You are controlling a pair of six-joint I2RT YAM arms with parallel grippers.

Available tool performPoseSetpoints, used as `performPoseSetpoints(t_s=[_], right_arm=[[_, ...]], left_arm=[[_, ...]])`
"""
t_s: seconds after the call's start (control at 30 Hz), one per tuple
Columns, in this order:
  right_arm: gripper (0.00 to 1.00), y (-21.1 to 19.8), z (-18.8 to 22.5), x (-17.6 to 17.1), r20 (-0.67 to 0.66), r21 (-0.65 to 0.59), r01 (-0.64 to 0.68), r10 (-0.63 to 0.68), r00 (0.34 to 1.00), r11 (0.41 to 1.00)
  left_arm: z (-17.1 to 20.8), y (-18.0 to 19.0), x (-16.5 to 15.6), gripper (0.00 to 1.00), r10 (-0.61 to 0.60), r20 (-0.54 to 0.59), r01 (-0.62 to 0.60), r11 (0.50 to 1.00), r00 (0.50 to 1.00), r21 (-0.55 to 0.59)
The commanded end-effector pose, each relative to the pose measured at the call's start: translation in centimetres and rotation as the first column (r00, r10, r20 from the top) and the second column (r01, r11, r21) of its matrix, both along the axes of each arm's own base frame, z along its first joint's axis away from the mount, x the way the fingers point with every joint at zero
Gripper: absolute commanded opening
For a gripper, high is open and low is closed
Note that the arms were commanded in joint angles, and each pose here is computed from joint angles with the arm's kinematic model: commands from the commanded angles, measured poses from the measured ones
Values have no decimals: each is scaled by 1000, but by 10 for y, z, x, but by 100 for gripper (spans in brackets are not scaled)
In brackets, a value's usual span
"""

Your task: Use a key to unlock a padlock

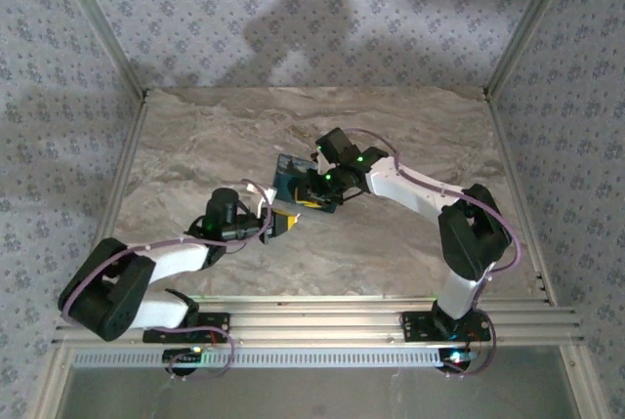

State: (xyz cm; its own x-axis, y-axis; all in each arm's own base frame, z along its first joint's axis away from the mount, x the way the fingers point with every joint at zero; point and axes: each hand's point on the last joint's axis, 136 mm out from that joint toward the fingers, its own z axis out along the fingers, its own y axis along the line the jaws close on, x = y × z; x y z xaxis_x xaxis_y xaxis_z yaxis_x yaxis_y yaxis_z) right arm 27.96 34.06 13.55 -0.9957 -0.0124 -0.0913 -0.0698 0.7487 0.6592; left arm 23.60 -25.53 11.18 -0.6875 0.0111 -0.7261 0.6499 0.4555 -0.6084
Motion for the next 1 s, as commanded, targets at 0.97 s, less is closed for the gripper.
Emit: performPoseSetpoints(t_s=[0.97], right_arm=[[0,-1,21,8,40,45,39,-41,998,998]], left_arm=[[14,1,14,0,21,76,-20,1000,997,-16]])
